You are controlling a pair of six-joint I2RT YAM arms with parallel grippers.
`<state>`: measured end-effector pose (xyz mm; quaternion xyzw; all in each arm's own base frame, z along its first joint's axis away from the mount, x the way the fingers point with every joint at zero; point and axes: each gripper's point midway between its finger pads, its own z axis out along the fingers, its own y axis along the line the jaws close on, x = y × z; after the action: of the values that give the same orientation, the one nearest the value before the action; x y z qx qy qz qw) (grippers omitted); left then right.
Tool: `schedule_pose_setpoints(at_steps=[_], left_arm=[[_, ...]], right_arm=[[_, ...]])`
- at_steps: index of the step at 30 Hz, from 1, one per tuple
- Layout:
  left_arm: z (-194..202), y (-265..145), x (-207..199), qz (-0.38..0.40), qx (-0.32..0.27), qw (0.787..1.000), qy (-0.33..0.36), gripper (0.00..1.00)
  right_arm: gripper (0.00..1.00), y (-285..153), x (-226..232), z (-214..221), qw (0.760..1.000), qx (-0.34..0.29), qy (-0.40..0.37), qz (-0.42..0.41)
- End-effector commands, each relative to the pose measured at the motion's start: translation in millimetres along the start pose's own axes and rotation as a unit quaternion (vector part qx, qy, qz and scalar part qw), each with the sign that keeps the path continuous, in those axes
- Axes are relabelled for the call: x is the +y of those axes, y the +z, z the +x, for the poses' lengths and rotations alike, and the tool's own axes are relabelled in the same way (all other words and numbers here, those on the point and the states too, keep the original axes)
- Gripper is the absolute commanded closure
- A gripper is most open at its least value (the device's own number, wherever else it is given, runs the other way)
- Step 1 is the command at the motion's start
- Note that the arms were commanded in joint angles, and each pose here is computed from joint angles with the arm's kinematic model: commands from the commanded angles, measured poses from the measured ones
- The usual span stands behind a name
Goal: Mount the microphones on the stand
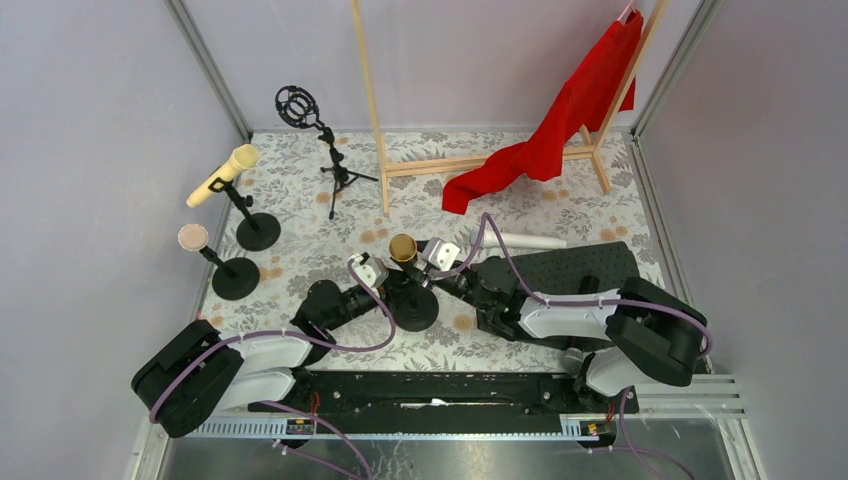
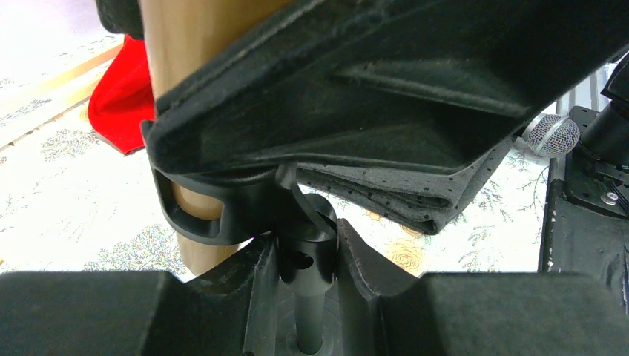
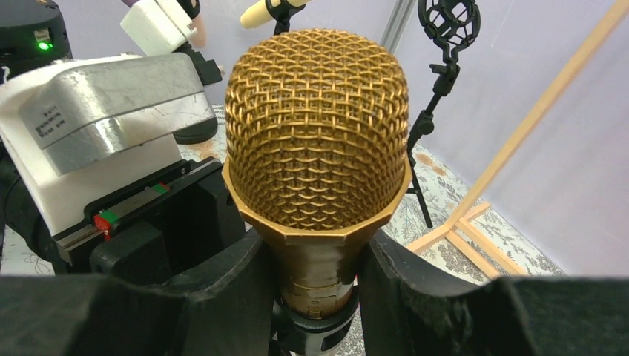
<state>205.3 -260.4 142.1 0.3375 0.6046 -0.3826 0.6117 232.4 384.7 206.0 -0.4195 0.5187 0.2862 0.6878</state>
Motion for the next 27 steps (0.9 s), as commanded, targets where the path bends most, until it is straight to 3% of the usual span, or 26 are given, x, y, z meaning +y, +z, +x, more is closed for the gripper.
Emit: schedule_pose_setpoints(at_steps=[1, 9, 18, 27], left_arm=[[-9, 3, -3, 0.013, -0.014, 1.0, 0.014, 1.0], [-6, 0, -3, 0.009, -0.013, 1.0, 0.012, 1.0], [-5, -1, -3, 0.005, -0.01, 1.0, 0.009, 1.0], [2, -2, -4, 0.007, -0.004, 1.0, -0.007, 1.0]], right_arm=[[1.0, -114, 46, 202, 0.927, 0.369, 0.006, -0.069], [0.97, -107, 42, 191, 0.932, 0.355, 0.001, -0.068], [0.68, -84, 30, 144, 0.952, 0.299, -0.012, -0.067], [0.47, -56, 29, 78, 0.98, 0.178, -0.015, -0.088]])
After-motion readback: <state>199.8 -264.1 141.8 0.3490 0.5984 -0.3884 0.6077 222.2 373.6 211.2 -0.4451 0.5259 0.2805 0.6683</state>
